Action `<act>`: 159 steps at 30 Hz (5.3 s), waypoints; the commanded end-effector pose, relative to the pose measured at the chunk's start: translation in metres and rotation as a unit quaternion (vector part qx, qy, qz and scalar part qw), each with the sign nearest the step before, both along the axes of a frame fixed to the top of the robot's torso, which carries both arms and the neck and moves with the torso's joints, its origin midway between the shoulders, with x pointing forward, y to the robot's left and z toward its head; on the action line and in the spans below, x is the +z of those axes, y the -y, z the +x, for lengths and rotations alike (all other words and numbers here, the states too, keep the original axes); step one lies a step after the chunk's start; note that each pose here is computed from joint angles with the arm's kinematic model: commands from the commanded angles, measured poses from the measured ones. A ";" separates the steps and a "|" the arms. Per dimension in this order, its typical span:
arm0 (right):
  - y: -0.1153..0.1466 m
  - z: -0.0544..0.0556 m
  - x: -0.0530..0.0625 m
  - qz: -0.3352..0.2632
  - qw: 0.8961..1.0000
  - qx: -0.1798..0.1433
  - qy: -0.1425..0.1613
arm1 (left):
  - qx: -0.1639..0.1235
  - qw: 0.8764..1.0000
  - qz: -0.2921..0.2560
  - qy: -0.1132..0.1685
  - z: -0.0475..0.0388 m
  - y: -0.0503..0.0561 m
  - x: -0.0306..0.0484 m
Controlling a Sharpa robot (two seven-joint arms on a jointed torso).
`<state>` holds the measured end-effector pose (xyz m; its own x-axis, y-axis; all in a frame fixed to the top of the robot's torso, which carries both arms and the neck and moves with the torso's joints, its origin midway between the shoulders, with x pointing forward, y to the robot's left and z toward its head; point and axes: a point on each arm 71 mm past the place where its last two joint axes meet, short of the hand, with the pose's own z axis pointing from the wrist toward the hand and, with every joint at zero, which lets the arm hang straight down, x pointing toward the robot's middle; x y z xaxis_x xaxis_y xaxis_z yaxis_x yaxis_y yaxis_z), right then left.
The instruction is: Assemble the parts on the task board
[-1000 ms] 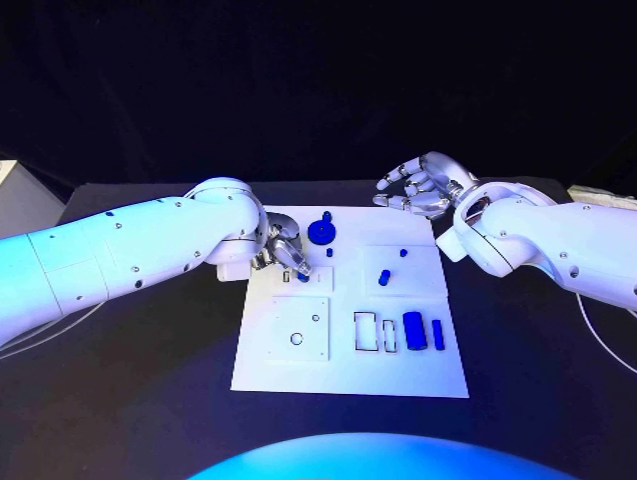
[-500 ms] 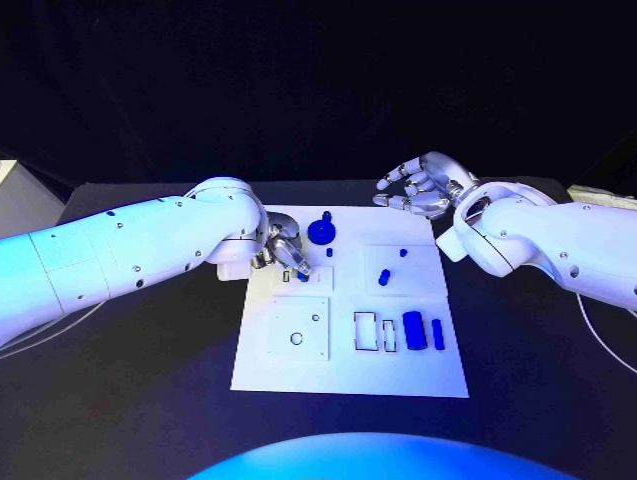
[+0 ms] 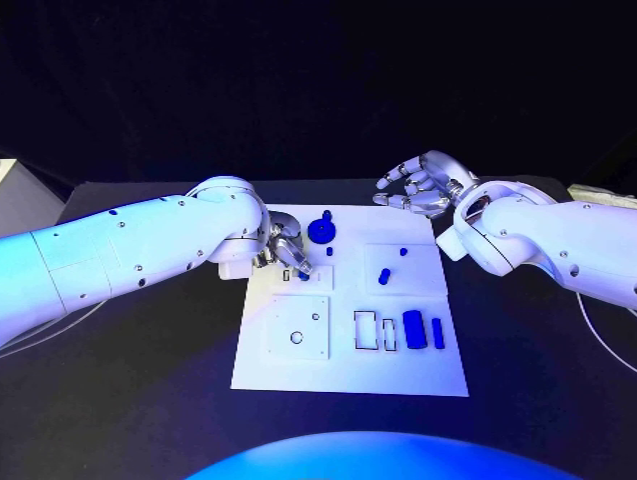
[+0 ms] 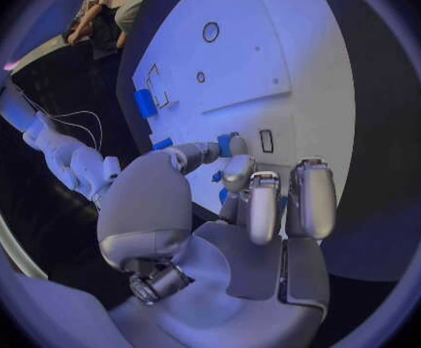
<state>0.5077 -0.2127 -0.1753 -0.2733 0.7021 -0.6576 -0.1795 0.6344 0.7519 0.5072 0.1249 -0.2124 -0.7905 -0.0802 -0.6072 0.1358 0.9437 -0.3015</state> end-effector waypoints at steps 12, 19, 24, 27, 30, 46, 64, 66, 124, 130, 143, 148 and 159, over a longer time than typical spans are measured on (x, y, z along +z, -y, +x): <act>-0.001 -0.001 -0.001 -0.003 1.000 0.009 -0.002 | -0.011 1.000 0.016 -0.004 -0.0010 -0.002 -0.0030; -0.001 -0.001 -0.001 -0.003 1.000 0.009 -0.002 | -0.011 1.000 0.019 -0.003 -0.0005 -0.004 -0.0032; -0.001 -0.001 -0.001 -0.003 1.000 0.008 -0.002 | -0.010 1.000 0.019 -0.002 -0.0003 -0.004 -0.0032; -0.001 -0.001 -0.001 -0.003 1.000 0.008 -0.002 | -0.009 1.000 0.018 -0.001 -0.0002 -0.004 -0.0031; -0.001 -0.001 -0.001 -0.003 1.000 0.008 -0.002 | -0.009 1.000 0.018 0.000 -0.0001 -0.003 -0.0030; 0.000 -0.001 0.000 -0.003 1.000 0.008 -0.002 | -0.008 1.000 0.014 -0.007 0.0006 0.004 -0.0055; 0.000 -0.001 0.000 -0.003 1.000 0.009 -0.001 | -0.009 1.000 0.012 -0.008 0.0003 0.007 -0.0071; 0.000 -0.001 0.000 -0.003 1.000 0.009 -0.001 | -0.010 1.000 0.012 -0.009 0.0001 0.007 -0.0073; 0.001 -0.002 0.000 -0.003 1.000 0.009 0.000 | -0.012 1.000 0.017 0.014 -0.0059 0.008 -0.0142; 0.001 -0.002 0.000 -0.003 1.000 0.009 0.000 | -0.008 0.999 0.019 0.030 -0.0052 0.005 -0.0135; 0.002 -0.002 0.000 -0.003 1.000 0.009 0.000 | -0.002 0.999 0.018 0.046 -0.0057 0.001 -0.0126; 0.002 -0.002 0.000 -0.003 1.000 0.009 0.000 | -0.002 0.999 0.018 0.050 -0.0067 0.000 -0.0123; 0.002 -0.002 -0.001 -0.003 1.000 0.009 0.000 | 0.000 0.998 0.011 0.059 -0.0094 0.001 -0.0123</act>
